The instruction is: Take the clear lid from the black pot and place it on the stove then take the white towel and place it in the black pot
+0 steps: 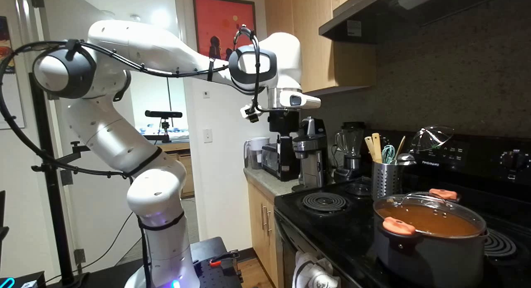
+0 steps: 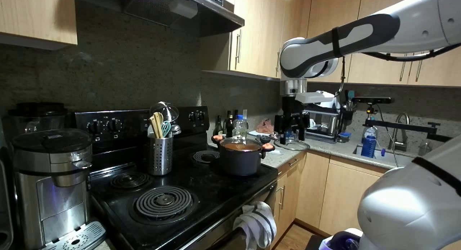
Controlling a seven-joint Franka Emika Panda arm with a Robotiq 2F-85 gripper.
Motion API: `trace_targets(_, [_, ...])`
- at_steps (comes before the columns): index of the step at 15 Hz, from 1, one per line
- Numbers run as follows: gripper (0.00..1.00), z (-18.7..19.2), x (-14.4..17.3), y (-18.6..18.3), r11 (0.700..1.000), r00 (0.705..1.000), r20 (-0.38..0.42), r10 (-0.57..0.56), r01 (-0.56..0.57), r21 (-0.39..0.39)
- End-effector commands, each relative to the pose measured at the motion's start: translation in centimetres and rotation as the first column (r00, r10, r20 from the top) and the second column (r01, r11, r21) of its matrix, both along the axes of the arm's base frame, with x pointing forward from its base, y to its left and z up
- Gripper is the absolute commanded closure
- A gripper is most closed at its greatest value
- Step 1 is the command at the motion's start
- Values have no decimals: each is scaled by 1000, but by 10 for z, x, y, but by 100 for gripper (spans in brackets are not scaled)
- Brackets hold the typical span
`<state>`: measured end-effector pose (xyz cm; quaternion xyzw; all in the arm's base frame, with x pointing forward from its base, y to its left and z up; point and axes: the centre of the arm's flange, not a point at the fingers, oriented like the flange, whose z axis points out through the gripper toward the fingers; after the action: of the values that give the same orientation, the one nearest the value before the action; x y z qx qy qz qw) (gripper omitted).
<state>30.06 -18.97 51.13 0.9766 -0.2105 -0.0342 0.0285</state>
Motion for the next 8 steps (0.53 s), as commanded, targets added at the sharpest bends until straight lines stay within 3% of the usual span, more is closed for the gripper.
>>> trace_targets(1, [0,11,22,-8,981,980,45,-192,191,38])
trace_targets(4, [0,27,26,-19,940,937,85,-339,335,59])
trace_targets(8, [0,49,38,-43,875,856,187,-482,482,50])
